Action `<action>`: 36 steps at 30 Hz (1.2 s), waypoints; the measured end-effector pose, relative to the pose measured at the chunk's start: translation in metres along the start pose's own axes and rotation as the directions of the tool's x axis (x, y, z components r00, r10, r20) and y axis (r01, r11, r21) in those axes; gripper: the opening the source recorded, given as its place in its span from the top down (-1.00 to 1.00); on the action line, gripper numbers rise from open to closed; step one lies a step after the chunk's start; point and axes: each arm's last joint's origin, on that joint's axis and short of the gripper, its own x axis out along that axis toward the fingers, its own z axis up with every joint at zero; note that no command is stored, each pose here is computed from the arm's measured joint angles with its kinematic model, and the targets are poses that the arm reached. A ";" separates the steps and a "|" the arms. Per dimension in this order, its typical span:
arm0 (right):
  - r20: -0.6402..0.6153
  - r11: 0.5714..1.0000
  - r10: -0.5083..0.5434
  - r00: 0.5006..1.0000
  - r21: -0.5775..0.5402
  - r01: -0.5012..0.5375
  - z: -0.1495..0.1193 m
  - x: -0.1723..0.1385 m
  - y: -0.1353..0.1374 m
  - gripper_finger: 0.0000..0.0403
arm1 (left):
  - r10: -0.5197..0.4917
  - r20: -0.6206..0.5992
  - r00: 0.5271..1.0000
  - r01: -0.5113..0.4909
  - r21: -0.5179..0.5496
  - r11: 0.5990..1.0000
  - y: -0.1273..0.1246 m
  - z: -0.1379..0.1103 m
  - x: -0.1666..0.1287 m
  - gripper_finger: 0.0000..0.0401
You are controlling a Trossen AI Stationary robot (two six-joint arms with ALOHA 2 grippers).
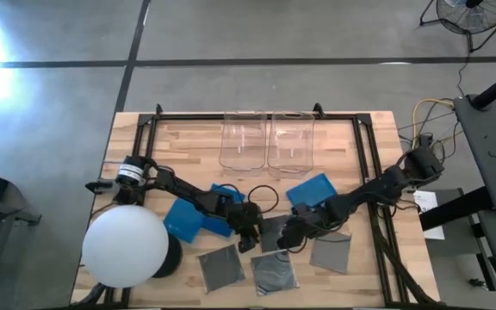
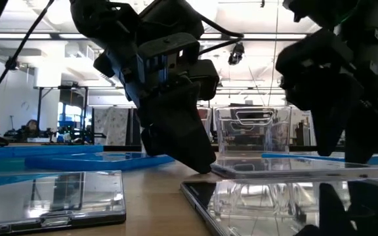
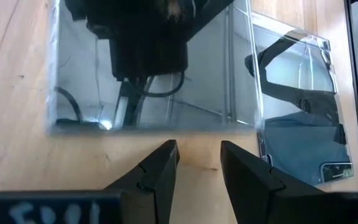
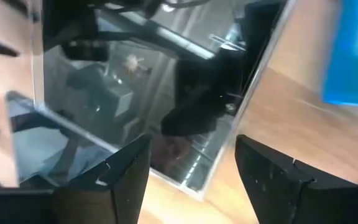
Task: Pick & place jewel cases by type
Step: Put the black CD case into the right transparent bin
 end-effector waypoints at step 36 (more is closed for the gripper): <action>0.046 0.916 0.400 0.915 -0.019 -0.400 0.015 -0.024 0.040 -0.12 | -0.006 -0.044 0.999 0.004 -0.035 0.999 0.010 -0.022 0.002 0.43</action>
